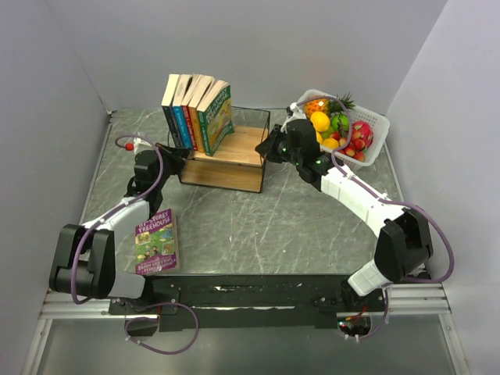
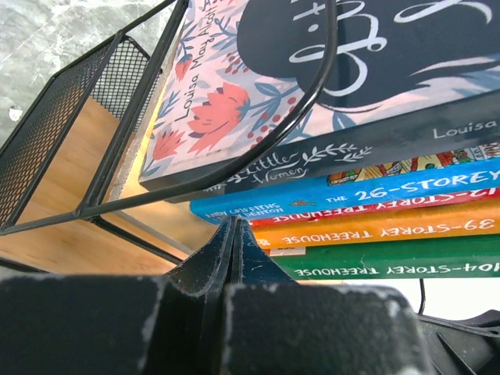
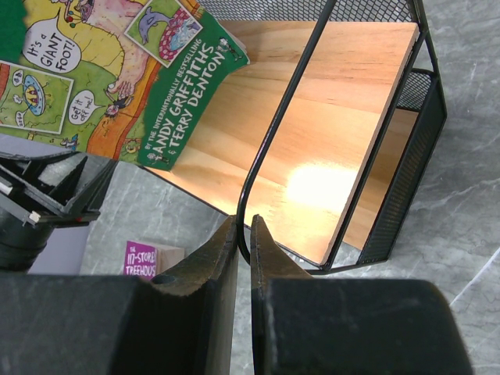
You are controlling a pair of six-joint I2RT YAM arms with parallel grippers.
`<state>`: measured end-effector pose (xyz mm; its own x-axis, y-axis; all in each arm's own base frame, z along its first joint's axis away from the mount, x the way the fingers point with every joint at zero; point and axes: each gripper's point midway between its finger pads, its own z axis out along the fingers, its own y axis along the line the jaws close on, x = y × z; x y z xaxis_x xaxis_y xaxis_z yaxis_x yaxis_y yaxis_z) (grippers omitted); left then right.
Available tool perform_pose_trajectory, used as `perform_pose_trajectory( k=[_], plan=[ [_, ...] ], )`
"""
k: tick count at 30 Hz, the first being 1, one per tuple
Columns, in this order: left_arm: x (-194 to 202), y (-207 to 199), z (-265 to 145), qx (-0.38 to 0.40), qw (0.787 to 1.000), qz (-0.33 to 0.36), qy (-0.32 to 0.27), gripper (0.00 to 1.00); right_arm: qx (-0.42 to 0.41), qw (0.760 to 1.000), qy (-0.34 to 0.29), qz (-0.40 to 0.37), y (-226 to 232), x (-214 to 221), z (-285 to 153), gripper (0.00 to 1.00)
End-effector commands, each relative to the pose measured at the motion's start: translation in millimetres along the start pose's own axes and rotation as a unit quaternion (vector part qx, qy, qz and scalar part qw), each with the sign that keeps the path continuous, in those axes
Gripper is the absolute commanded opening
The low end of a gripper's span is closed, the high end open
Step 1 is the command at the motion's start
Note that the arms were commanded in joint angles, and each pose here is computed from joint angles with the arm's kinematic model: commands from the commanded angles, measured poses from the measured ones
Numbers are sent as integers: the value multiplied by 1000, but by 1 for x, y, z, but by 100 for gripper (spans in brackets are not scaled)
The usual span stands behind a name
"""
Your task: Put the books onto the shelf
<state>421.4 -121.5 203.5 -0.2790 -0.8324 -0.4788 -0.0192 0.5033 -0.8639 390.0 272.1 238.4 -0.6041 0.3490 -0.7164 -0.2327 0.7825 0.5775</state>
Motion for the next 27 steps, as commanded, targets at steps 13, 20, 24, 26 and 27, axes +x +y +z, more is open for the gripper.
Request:
perform_pose_trajectory(
  k=[13,20,24,26,27],
  plan=[
    [-15,-24,9,37,999,0,-19,1,44,996,82,17,-27,48,2,0],
    [-22,-37,-10,47,998,12,-28,1,44,995,84,16,-28,49,2,0],
    [-26,-40,-28,43,998,24,-35,1,46,995,82,14,-28,49,1,0],
    [-32,-48,-38,49,997,29,-44,1,46,995,82,15,-28,49,2,0],
    [-33,-47,-42,46,997,33,-48,1,46,995,82,15,-28,48,2,0]
  ],
)
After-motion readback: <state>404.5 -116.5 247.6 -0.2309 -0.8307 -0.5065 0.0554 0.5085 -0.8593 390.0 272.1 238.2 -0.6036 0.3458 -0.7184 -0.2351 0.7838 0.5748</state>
